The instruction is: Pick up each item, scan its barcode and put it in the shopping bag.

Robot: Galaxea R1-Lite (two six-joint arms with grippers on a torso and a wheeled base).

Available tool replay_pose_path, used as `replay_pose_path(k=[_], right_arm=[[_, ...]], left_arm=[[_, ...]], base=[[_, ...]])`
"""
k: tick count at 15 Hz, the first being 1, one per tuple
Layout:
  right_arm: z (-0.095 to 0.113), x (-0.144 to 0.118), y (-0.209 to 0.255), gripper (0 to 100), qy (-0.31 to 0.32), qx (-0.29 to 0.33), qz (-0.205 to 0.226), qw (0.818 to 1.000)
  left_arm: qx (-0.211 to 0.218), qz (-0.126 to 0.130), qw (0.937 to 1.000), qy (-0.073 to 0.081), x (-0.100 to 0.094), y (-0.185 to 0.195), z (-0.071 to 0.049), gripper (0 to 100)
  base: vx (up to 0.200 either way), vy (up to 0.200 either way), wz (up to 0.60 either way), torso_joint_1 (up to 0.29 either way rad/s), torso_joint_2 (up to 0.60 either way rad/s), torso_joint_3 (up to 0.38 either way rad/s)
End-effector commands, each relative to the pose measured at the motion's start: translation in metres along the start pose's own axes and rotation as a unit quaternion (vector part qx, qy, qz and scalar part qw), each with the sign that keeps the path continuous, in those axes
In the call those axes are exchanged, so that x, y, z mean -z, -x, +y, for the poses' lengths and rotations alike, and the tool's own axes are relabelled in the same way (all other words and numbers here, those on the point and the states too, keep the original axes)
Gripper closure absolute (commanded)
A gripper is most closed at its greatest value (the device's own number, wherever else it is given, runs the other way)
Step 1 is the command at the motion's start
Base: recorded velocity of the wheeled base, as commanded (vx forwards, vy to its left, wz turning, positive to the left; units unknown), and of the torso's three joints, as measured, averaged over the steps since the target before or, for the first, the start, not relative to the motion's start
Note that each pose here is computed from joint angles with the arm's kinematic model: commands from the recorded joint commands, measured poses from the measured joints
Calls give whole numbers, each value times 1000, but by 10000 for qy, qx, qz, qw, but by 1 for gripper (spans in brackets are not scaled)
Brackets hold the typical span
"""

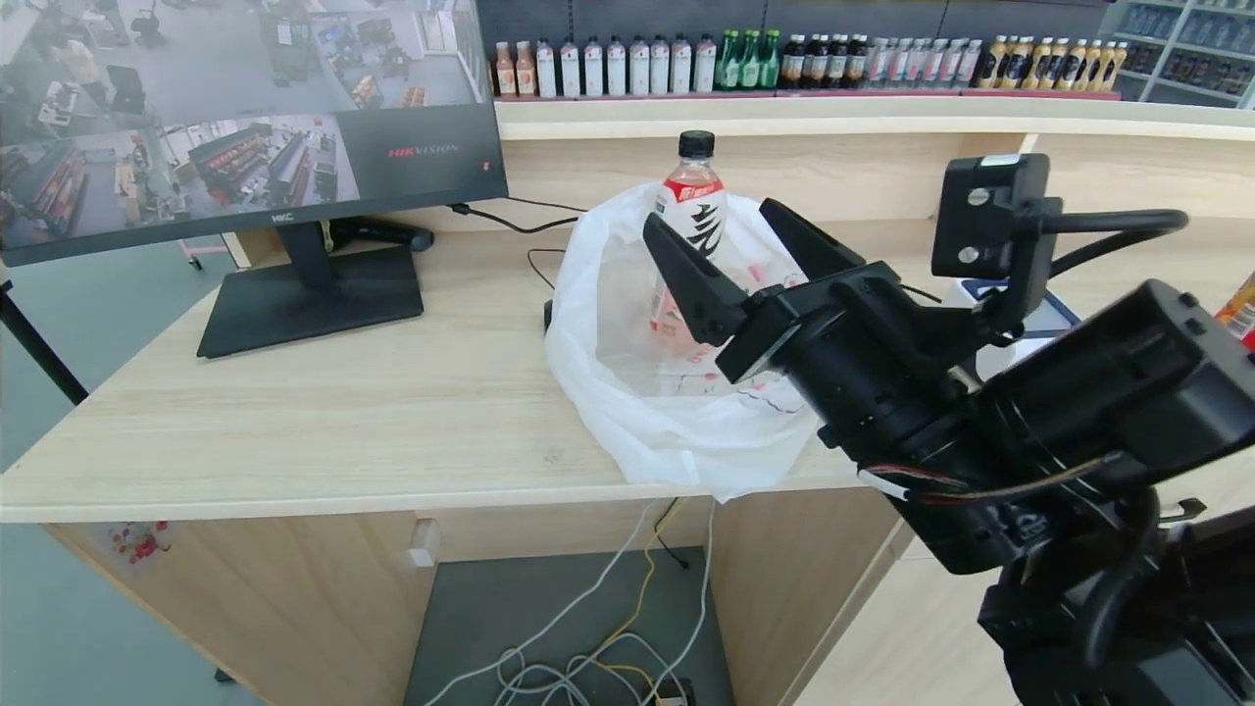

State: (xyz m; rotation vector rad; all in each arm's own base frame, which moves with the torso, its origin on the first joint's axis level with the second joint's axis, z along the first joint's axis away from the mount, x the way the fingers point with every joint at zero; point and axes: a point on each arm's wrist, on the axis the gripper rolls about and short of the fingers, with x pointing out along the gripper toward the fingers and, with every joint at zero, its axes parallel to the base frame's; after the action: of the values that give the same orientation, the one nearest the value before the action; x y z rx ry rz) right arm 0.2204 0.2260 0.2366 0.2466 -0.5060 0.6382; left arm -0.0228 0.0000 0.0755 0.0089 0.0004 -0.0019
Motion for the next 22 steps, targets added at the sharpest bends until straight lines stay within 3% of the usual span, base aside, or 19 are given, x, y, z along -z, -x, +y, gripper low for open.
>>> replay_pose_path(k=[1, 8, 12, 17, 22], right_arm=[[-2, -18, 8, 0, -17, 109, -150, 9998], [-9, -36, 22, 0, 207, 186, -236, 9993], [-18, -22, 49, 0, 569, -178, 305, 9978], [-25, -13, 53, 0, 552, -68, 518, 9971], [-39, -25, 58, 0, 550, 196, 381, 9976]], left_arm=[[-2, -2, 10000, -9, 0, 0, 0, 0], [-2, -2, 10000, 22, 0, 0, 0, 0], [-10, -2, 10000, 29, 0, 0, 0, 0], [-10, -2, 10000, 52, 0, 0, 0, 0], [-17, -2, 10000, 75, 0, 0, 0, 0]], base=[[0, 0, 0, 0, 0, 0], [-114, 0, 0, 2, 1, 0], [0, 0, 0, 0, 0, 0], [0, -200, 0, 3, 1, 2], [0, -200, 0, 6, 4, 5]])
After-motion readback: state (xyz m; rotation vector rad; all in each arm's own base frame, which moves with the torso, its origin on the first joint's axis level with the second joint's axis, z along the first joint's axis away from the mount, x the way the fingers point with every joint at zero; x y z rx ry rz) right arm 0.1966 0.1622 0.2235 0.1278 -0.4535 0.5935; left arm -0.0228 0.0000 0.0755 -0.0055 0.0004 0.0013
